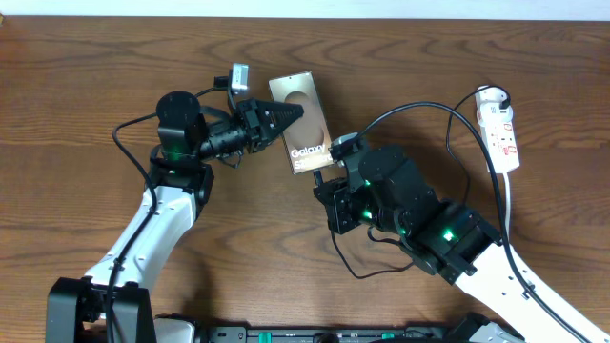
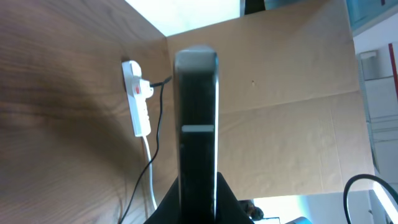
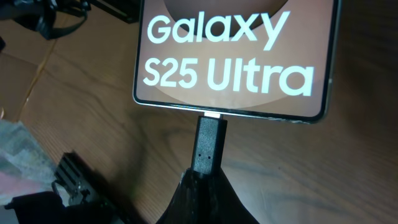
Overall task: Plug charger to phone and switch on socket
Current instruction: 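Push the USB-C plug up into the phone's bottom port with the right gripper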
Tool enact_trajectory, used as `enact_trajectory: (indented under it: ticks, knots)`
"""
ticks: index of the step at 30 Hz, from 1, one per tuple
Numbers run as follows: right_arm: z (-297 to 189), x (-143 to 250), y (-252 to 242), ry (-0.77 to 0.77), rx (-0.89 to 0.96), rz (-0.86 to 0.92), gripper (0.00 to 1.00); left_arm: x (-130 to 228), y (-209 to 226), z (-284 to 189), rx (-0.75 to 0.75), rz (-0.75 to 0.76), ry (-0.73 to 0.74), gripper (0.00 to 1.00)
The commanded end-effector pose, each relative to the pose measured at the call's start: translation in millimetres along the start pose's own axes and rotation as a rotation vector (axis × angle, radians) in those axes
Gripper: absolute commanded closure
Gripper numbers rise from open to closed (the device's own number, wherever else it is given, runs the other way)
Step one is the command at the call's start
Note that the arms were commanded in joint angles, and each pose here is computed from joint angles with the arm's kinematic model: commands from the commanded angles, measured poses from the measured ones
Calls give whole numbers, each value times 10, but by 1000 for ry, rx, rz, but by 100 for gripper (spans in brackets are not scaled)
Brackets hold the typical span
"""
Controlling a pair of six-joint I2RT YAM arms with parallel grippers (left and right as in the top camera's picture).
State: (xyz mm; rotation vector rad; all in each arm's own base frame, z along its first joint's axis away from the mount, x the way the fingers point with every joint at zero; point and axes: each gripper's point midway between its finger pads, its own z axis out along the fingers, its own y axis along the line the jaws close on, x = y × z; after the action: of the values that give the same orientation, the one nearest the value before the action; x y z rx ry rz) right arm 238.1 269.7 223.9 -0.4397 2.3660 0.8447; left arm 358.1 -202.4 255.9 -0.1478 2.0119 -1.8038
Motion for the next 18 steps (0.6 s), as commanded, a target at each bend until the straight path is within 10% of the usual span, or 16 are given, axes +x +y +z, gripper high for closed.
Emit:
enact_trajectory:
  ticks: [1, 18]
  knots:
    - [-28, -221, 114, -87, -25, -23, 99, 125, -138, 25, 38, 61, 70, 92]
    - [-72, -504, 135, -214, -13, -32, 99, 177, -155, 20, 50, 87, 99, 93]
